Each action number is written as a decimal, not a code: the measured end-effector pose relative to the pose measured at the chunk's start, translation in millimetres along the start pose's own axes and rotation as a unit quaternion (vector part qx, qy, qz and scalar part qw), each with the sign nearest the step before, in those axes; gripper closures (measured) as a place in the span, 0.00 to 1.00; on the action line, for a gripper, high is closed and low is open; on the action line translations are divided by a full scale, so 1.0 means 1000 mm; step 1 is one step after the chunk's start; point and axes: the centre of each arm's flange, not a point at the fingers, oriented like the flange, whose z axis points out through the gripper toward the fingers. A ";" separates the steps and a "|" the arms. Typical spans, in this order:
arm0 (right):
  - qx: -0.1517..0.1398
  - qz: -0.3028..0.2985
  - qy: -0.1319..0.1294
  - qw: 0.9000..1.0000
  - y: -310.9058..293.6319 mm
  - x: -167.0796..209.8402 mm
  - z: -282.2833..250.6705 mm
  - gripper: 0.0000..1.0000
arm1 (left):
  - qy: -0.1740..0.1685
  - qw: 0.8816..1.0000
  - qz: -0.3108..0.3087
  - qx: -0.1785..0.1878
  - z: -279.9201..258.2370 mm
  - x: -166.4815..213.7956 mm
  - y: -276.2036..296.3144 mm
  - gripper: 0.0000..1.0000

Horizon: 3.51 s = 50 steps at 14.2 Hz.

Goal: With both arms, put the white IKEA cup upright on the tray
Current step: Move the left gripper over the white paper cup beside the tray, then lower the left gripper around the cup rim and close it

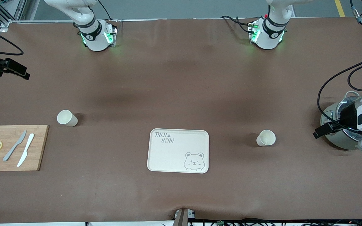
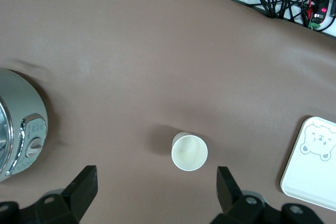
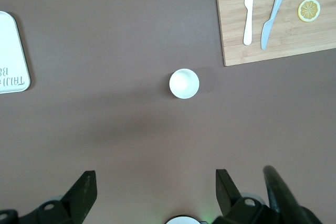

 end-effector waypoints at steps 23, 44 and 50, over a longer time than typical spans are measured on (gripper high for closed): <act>-0.003 0.001 -0.014 1.000 -0.001 0.021 0.017 0.00 | -0.037 0.992 0.108 0.047 0.149 -0.004 0.063 0.00; -0.002 -0.002 -0.011 1.000 -0.004 0.021 0.014 0.00 | -0.073 0.993 0.086 0.043 0.221 -0.045 0.023 0.00; -0.003 -0.004 -0.011 1.000 -0.007 0.021 0.014 0.00 | -0.065 0.993 0.086 0.038 0.243 -0.048 0.021 0.00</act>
